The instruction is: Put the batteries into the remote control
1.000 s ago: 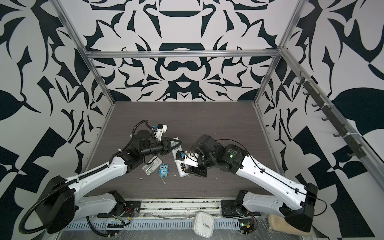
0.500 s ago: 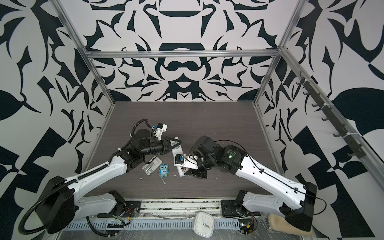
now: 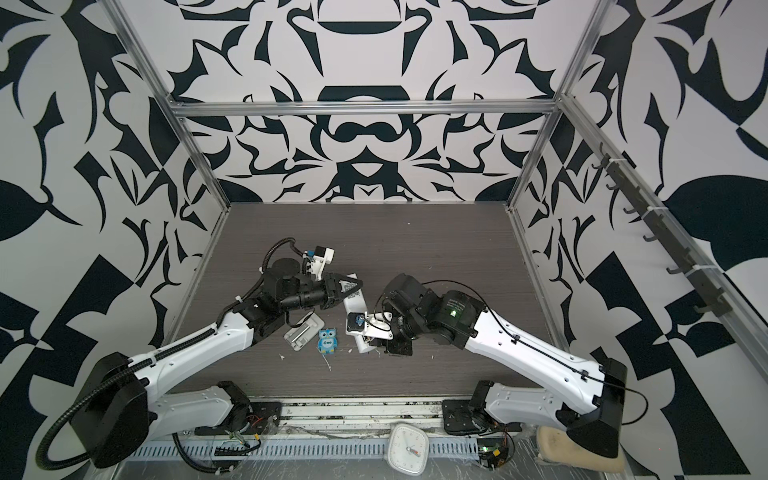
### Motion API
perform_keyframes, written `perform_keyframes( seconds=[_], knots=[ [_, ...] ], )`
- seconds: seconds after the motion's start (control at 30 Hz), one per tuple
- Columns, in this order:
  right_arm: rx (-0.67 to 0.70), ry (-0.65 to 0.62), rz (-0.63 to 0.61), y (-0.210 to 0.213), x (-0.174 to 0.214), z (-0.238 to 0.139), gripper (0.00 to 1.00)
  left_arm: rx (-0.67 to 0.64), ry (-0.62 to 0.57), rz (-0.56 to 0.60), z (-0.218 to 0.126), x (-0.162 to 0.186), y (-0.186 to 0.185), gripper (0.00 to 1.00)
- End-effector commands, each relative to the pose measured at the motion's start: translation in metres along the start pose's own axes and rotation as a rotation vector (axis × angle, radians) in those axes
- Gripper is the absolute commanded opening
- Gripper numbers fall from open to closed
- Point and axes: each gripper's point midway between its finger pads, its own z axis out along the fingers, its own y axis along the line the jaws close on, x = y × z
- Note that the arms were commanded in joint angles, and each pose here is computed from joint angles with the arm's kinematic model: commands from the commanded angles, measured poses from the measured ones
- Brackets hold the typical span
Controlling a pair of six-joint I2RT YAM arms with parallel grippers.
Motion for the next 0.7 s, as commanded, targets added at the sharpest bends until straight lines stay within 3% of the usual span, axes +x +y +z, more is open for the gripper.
perform_keyframes(
  seconds=[0.0, 0.67],
  knots=[
    [0.049, -0.011, -0.028, -0.010, -0.006, 0.002, 0.25, 0.061, -0.019, 0.029, -0.005, -0.007, -0.023, 0.00],
    [0.210, 0.050, 0.007, -0.039, 0.006, 0.021, 0.10, 0.069, -0.019, 0.028, -0.005, -0.009, -0.026, 0.00]
  ],
)
